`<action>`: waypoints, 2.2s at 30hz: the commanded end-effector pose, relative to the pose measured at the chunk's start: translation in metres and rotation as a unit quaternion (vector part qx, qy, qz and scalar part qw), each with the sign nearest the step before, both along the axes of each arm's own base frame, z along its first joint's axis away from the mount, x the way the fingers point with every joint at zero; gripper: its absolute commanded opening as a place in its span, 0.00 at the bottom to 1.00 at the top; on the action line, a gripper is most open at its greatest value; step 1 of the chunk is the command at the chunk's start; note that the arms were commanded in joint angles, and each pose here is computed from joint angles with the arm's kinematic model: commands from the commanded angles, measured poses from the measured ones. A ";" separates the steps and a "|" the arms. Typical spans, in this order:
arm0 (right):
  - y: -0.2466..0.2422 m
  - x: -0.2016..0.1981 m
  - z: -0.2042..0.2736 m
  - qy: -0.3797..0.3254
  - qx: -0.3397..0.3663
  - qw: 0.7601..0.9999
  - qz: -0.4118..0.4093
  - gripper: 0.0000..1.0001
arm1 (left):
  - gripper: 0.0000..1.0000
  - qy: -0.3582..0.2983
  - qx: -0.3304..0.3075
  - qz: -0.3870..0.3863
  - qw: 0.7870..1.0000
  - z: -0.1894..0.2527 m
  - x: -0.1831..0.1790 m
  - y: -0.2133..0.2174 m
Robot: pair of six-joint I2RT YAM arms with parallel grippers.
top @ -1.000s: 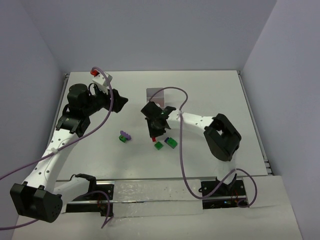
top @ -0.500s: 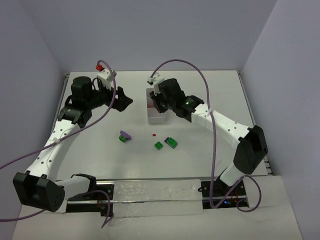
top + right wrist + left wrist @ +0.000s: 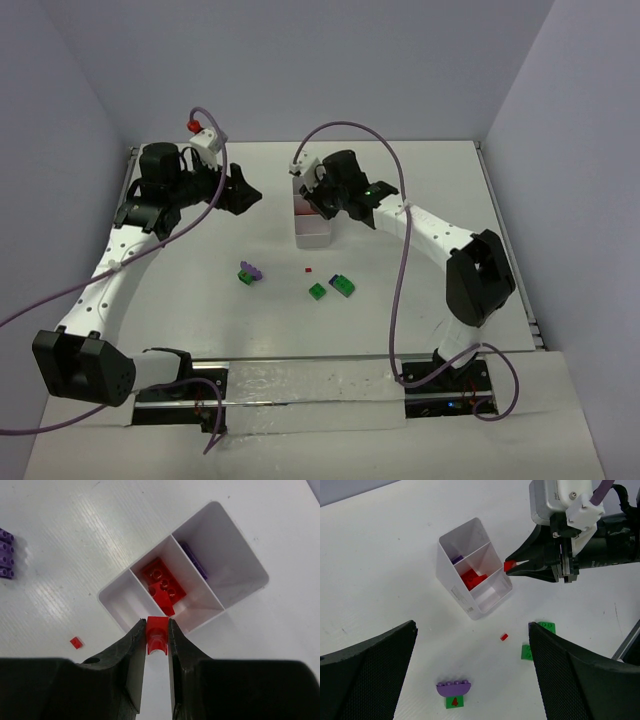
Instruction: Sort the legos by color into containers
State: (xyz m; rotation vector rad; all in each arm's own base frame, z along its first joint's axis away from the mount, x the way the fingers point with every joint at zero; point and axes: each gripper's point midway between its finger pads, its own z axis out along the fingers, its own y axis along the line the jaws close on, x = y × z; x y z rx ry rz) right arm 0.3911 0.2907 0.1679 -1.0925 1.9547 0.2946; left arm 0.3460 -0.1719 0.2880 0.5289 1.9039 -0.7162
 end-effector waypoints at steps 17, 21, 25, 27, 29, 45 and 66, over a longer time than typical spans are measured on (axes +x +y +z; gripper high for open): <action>0.020 0.044 -0.001 -0.059 -0.002 0.997 0.040 0.45 | 0.99 -0.003 -0.024 -0.007 1.000 0.015 0.003 0.002; 0.019 0.046 -0.002 -0.060 -0.002 0.998 0.032 0.56 | 0.99 -0.002 -0.022 -0.002 1.000 0.014 0.005 0.003; 0.018 0.046 0.006 -0.061 0.004 0.998 0.020 0.60 | 0.99 -0.004 -0.020 0.003 1.000 0.014 0.006 0.004; 0.015 0.041 0.022 -0.052 0.031 0.998 -0.004 0.60 | 0.99 -0.005 -0.022 0.008 1.000 0.014 0.007 0.005; 0.010 0.030 0.046 -0.043 0.066 0.996 -0.040 0.60 | 0.99 -0.008 -0.024 0.019 1.000 0.016 0.008 0.008; 0.016 -0.105 -0.032 0.155 0.124 0.927 -0.318 0.55 | 0.99 -0.031 -0.038 0.093 0.994 0.031 0.011 0.031; 0.031 -0.110 -0.120 0.224 0.056 0.898 -0.373 0.47 | 0.99 -0.031 -0.025 0.096 0.995 0.020 0.010 0.037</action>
